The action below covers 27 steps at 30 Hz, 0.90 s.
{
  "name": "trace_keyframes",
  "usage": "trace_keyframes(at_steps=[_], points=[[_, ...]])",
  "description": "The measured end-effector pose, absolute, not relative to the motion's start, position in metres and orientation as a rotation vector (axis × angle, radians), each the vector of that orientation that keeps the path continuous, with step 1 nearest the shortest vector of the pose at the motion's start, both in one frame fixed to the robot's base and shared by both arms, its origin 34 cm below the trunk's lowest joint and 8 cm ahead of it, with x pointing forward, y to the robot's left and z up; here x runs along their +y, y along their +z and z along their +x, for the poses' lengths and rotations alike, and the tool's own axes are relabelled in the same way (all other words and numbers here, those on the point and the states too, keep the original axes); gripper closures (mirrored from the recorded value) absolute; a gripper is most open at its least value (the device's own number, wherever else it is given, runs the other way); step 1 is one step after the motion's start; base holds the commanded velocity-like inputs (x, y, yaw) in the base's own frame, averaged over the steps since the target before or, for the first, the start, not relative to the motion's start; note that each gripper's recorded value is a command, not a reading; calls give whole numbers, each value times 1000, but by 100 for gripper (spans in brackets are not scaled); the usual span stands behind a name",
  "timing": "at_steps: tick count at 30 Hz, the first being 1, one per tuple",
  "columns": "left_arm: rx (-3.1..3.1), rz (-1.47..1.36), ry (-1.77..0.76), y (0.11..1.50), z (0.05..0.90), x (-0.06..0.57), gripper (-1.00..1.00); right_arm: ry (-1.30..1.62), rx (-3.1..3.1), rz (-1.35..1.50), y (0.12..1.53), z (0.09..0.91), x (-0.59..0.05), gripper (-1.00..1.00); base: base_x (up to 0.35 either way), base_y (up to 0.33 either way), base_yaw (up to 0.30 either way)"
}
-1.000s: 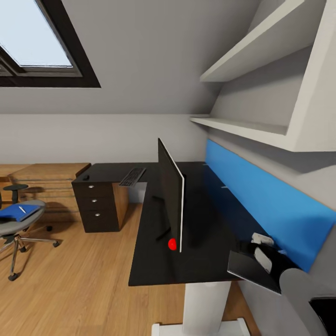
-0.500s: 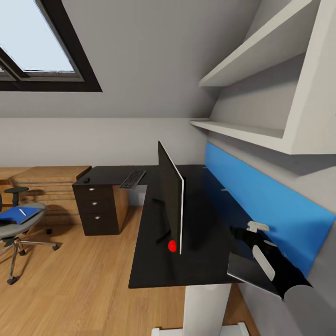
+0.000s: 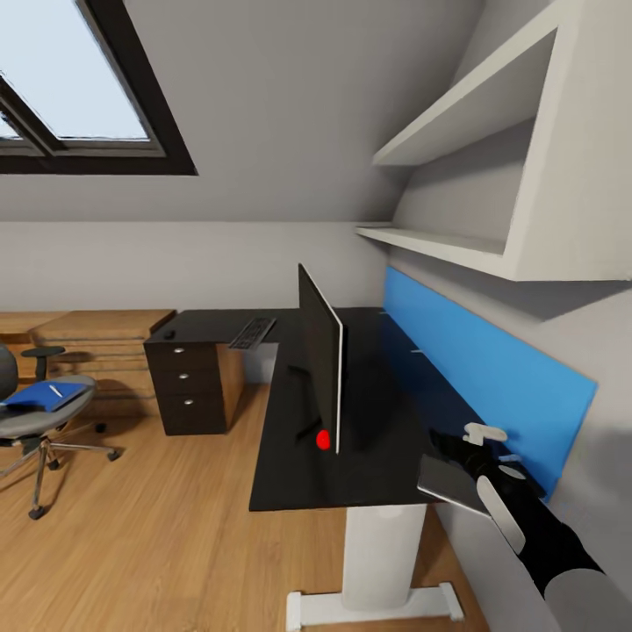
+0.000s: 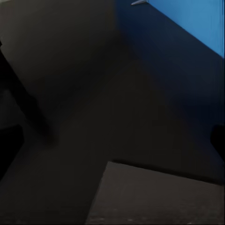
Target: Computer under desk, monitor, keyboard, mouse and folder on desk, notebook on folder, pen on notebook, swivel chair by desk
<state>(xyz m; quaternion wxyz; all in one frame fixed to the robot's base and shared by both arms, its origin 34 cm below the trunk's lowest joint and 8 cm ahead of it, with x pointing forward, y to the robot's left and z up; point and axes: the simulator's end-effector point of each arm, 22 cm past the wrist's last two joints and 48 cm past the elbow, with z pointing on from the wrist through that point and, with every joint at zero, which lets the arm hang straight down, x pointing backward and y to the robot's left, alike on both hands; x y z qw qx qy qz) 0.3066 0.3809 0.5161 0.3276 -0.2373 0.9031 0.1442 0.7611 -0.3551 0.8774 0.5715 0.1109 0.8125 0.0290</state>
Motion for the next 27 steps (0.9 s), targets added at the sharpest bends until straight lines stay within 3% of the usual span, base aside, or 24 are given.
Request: trace_keyframes(at_steps=[11,27], points=[[2365,-621,378,516,307,381,-100,71,1906,261,877,761,-354,-100,-334,0,-10],[2353,-622,372,518,311,381,-100,86,1897,263,881,758,-350,-100,-337,13,-228]])
